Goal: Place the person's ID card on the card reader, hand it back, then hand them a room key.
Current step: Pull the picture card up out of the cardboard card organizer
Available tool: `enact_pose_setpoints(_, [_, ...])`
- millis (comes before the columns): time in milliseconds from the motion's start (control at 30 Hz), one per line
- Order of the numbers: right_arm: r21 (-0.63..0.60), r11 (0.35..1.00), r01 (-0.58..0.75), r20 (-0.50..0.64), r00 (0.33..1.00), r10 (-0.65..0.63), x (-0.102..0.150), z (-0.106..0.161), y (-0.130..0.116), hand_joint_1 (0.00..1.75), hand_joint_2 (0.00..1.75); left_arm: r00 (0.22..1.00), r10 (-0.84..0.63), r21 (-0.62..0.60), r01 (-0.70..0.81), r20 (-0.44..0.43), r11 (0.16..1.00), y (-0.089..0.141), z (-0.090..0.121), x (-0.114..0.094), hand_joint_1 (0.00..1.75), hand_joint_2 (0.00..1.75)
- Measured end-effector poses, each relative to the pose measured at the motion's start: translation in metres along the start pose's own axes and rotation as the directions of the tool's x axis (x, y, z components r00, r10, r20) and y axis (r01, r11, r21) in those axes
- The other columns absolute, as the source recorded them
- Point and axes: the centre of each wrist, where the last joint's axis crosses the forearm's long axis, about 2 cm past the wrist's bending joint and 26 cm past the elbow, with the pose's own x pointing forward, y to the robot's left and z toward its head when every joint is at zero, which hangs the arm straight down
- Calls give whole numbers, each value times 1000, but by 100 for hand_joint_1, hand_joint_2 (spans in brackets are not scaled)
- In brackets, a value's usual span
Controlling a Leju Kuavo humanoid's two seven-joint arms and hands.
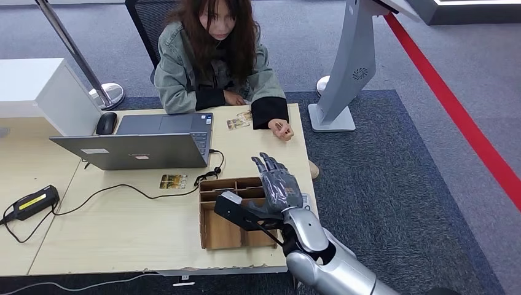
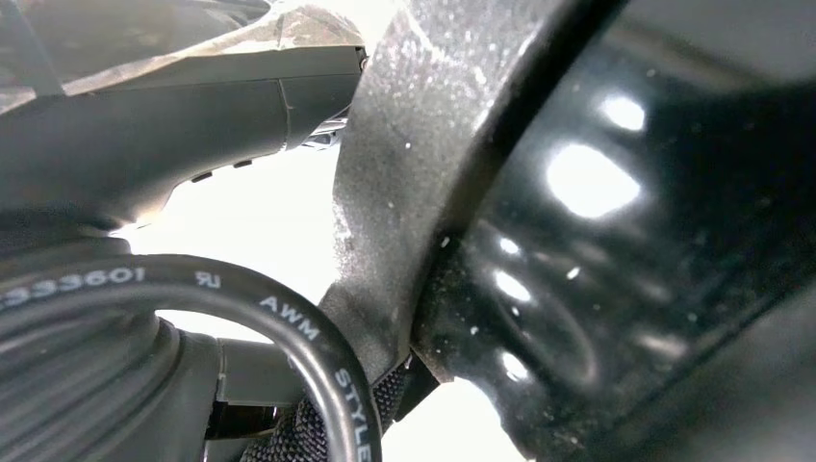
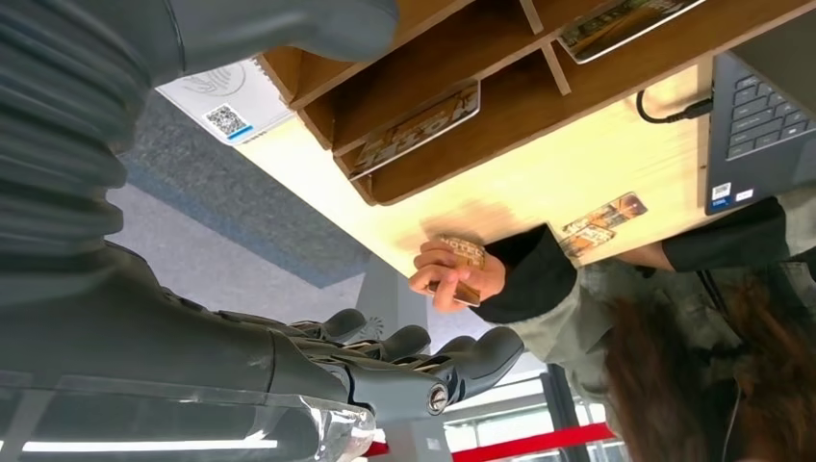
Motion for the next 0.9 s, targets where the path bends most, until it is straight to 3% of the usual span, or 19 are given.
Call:
enact_pose_setpoints(267, [12, 1000, -4, -10, 1000, 4, -1, -1, 4, 33, 175, 1000, 0, 0, 0, 0, 1000, 0, 0, 0, 0, 175])
enact_pose_setpoints(567, [20, 1000, -7, -20, 1000, 7, -2, -2, 6, 55, 175, 1000, 1, 0, -1, 0, 1000, 0, 0, 0, 0, 175])
enact_pose_setpoints(900, [21, 1000, -8, -27, 1000, 9, -4, -2, 7, 48, 175, 1000, 1, 0, -1, 0, 1000, 0, 0, 0, 0, 175])
